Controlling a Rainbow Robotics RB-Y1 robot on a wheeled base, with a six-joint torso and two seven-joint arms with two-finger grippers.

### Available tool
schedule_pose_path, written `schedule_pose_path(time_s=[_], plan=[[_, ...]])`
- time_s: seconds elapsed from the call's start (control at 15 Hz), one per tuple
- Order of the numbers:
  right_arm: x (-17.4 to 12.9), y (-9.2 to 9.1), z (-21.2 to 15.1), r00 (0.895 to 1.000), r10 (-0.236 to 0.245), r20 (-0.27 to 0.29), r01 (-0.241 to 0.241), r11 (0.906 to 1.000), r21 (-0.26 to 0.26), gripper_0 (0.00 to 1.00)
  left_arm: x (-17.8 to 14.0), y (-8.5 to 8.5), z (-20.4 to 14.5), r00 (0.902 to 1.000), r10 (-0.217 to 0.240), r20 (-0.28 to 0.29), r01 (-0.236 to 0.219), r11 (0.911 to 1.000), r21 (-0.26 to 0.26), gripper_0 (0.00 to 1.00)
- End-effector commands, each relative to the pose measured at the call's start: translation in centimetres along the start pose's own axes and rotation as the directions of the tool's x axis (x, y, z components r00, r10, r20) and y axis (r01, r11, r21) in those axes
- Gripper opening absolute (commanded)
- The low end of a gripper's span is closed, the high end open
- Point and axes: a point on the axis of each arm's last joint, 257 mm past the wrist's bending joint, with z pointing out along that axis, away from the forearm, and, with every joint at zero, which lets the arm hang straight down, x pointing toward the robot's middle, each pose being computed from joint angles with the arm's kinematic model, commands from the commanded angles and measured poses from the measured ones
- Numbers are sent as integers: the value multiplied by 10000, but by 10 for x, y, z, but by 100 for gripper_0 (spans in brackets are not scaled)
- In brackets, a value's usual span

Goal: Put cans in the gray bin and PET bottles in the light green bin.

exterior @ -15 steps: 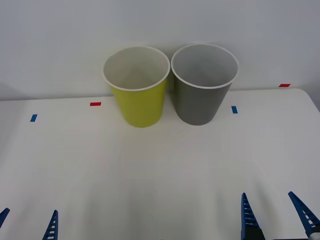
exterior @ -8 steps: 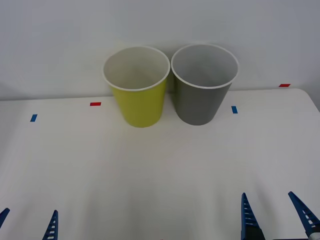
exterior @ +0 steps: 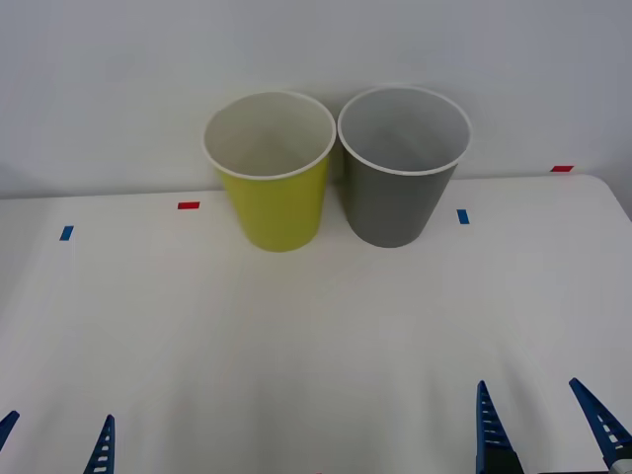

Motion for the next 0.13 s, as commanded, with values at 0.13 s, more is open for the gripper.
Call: schedule_pose_path(time_s=[0.13], plan=[[0,0,0,10000,-2,-1,2,10000,0,100,0,0,0,10000,0,0,0,10000,0,100]])
